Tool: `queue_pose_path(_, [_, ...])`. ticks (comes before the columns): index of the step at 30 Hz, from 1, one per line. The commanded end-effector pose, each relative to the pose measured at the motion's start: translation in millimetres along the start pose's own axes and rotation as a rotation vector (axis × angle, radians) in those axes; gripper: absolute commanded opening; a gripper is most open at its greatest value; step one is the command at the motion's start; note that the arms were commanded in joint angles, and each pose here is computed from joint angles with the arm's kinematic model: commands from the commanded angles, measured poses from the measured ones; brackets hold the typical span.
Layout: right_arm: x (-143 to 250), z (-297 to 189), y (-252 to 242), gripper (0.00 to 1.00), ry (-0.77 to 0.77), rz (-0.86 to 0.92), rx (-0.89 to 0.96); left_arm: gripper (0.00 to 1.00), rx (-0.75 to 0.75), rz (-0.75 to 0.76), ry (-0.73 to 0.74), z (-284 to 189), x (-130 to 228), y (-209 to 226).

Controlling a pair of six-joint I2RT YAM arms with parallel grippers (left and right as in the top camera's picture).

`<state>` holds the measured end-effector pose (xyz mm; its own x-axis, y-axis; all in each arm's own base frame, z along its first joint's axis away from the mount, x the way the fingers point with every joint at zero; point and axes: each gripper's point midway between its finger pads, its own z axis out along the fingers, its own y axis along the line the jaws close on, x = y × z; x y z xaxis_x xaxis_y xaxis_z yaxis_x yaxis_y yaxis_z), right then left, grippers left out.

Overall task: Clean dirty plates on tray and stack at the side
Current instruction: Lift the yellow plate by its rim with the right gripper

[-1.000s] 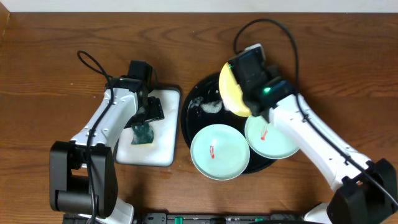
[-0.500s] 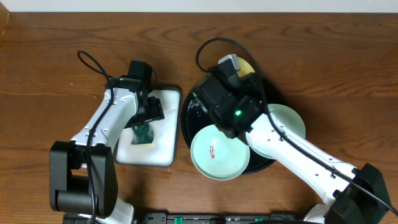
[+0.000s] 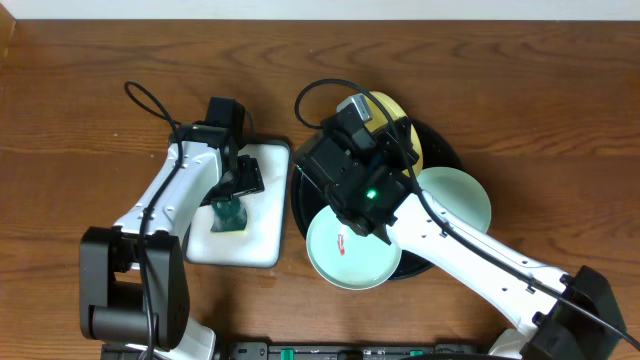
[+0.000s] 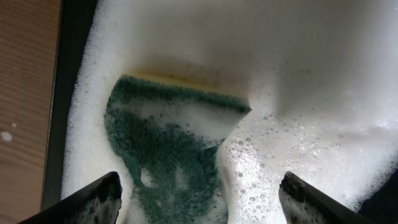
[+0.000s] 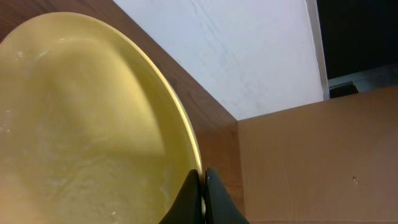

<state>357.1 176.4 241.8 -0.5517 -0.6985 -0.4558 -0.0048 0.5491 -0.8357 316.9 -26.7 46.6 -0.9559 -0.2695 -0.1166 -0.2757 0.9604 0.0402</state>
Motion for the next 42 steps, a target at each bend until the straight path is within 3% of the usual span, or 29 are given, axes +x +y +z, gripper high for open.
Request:
queue_pose_path(1, [-1.6,-5.1,-15.7,0.01,-0.011,0.017,0.042,0.82,0.002,0.007,0.000,-1.5,-0.4,0.4])
queue_pose_path(42, [-7.4,-3.6,-16.6,0.01,-0.024,0.077,0.041,0.82,0.002,0.007,0.000,-1.5,-0.4,0.4])
